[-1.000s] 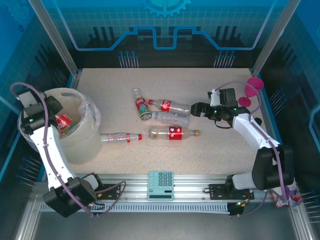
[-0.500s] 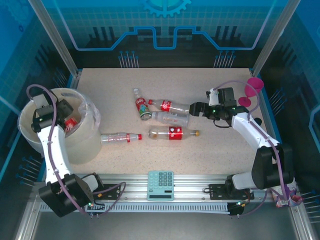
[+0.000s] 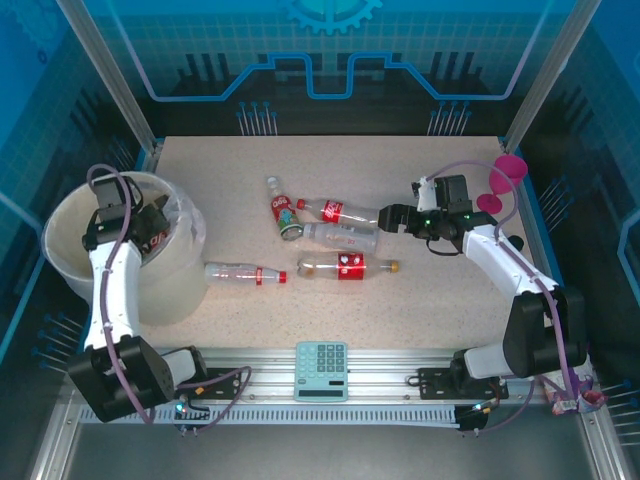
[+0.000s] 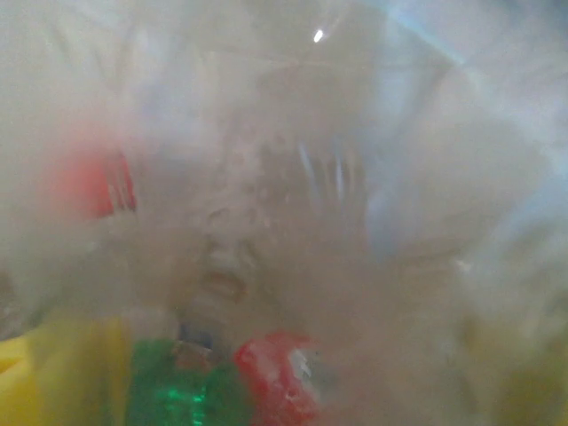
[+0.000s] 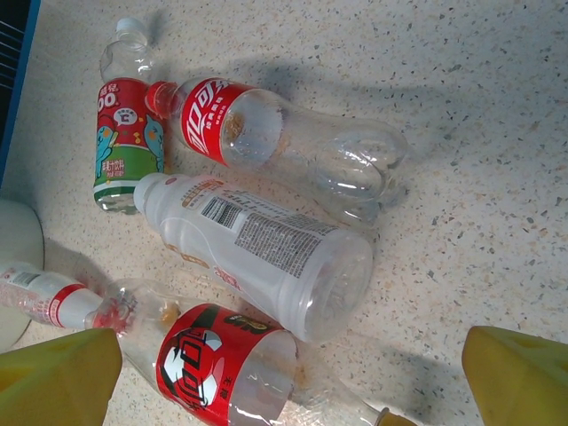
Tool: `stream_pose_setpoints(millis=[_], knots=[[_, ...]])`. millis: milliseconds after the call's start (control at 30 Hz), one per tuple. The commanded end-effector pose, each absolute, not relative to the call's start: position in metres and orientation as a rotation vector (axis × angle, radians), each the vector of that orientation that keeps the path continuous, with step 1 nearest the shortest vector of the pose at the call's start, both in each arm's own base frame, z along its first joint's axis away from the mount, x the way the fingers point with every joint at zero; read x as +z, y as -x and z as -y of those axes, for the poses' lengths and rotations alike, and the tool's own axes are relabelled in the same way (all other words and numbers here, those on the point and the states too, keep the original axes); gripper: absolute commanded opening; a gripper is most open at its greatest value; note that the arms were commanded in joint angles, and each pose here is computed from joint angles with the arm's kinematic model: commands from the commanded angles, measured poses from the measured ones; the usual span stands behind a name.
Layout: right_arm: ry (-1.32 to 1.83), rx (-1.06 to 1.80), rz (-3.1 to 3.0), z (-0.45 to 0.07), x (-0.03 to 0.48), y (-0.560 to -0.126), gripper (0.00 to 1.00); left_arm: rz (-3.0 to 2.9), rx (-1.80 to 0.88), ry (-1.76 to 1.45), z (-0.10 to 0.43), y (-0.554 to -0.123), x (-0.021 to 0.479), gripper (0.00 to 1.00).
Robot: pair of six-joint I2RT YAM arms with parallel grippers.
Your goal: Put the plastic bottles in the bin
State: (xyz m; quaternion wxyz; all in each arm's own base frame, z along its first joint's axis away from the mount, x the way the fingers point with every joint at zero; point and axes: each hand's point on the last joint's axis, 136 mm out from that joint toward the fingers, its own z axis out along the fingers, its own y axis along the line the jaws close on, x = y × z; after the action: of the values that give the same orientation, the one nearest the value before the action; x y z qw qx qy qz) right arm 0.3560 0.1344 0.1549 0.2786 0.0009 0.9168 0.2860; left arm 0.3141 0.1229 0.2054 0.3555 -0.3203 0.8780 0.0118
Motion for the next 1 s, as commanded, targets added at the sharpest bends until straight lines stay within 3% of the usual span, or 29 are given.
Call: stream_pose_setpoints(millis=[0,600,967], knots=[[0.028,0.780,-2.446,-0.145,0.160,-0.359,0.99,-2.420,-0.125,0.821,-0.084,-0.318,0.160,0.99],[0.140,0.674,-2.483,-0.141,0.160,-0.344,1.00,-2.485,-0.347,0.533,0.041,-0.394,0.160,0.98],[0.511,0.495,-2.491,-0.187,0.171,-0.309,0.98,-2.425,-0.361,0.437,0.058,-0.406,0.197,0.99]])
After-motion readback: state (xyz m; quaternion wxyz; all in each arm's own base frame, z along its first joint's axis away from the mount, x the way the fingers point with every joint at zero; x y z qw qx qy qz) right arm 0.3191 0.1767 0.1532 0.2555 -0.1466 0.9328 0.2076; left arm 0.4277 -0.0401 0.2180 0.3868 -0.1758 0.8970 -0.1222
